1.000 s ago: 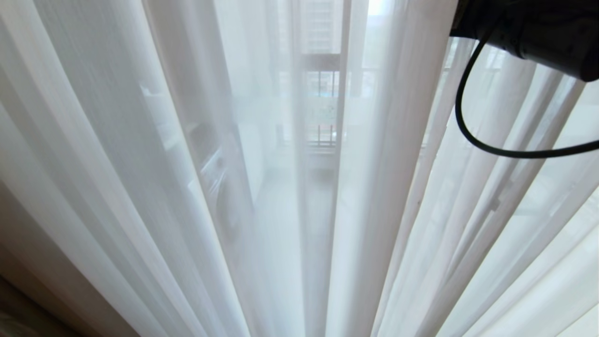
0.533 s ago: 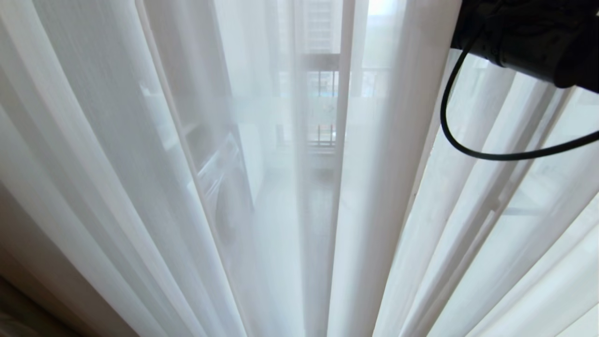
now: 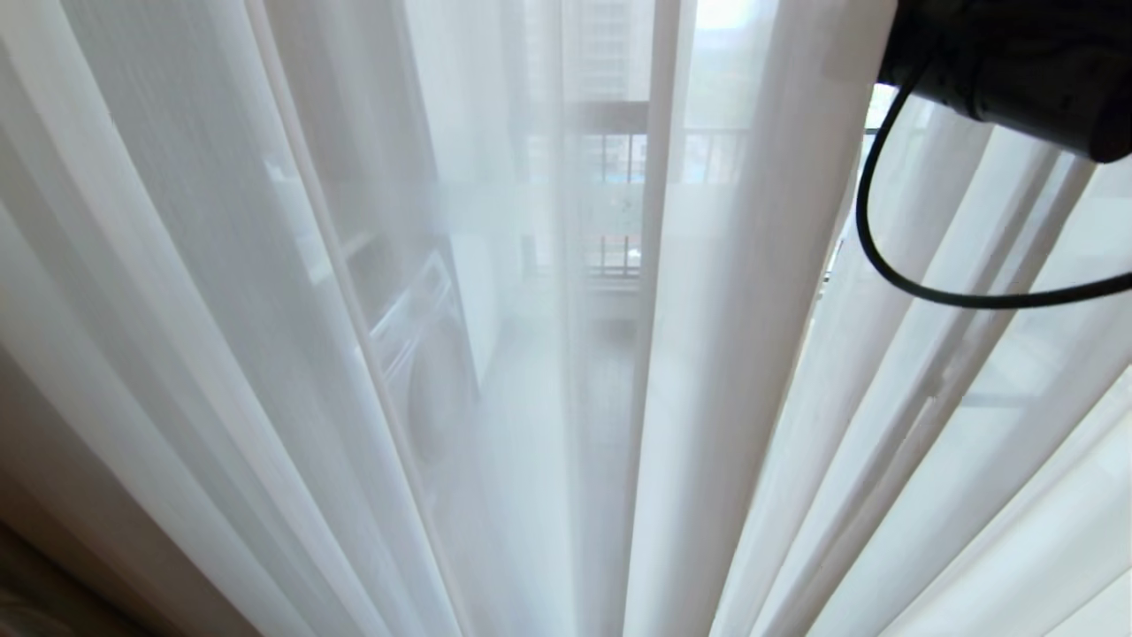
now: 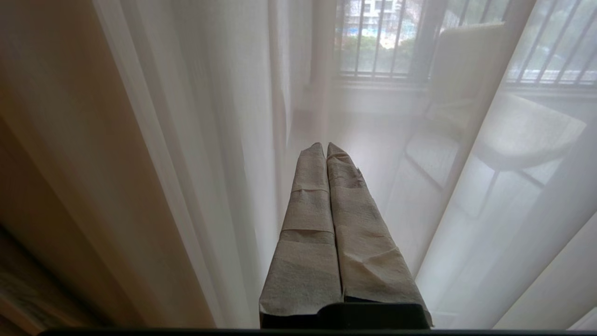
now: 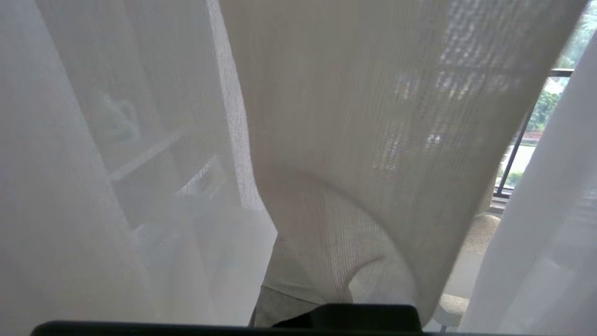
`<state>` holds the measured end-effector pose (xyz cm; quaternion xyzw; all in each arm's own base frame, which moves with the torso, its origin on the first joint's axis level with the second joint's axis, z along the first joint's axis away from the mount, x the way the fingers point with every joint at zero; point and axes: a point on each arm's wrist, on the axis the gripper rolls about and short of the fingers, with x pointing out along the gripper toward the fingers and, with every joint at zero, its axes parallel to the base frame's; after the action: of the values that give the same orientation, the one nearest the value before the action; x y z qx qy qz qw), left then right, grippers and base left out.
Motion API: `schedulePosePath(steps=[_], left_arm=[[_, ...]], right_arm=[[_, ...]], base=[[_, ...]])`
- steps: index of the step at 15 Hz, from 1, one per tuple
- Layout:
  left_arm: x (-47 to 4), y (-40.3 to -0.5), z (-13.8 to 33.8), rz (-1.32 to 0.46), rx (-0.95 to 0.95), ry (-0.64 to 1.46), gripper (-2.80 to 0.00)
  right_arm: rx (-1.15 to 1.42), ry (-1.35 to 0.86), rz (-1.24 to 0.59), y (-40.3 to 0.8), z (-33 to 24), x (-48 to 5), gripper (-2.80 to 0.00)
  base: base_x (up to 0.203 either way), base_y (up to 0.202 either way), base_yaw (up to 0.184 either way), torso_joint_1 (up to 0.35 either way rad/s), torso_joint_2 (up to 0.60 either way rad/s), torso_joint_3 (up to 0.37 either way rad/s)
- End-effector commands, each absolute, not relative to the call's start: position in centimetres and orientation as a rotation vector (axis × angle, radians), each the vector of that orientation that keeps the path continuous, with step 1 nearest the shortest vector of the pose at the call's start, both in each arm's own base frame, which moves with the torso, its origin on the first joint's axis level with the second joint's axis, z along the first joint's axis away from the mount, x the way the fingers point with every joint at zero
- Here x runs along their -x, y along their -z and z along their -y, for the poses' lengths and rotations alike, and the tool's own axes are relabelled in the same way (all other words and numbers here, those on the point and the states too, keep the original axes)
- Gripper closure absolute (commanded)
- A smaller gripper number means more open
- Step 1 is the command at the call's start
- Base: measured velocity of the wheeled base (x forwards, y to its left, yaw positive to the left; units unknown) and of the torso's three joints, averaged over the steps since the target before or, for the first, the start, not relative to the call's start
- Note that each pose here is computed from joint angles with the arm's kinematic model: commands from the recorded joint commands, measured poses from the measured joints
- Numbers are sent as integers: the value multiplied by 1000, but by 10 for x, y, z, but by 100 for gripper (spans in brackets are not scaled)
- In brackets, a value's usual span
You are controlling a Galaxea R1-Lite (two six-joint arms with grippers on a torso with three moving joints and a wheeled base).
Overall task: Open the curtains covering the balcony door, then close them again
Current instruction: Close the inner curtains on both sides
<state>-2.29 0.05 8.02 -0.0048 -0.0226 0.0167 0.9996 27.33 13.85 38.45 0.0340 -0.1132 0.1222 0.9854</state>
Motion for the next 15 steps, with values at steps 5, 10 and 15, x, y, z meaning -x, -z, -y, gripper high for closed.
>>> schedulePosePath(steps=[5,10,15], left_arm=[[23,-80,0,46,11,-33,0],[23,-80,-1,46,11,-35,0],[23,-80,0,46,10,-34,0]], right_arm=[[-80,-307,236,-389,-130,-222,0],[-92,-346,256,-396,-117,-186,0],[-100,-348,271,-401,-97,-154,0]], base=[[0,0,0,0,0,0],[0,0,0,0,0,0],[0,0,0,0,0,0]])
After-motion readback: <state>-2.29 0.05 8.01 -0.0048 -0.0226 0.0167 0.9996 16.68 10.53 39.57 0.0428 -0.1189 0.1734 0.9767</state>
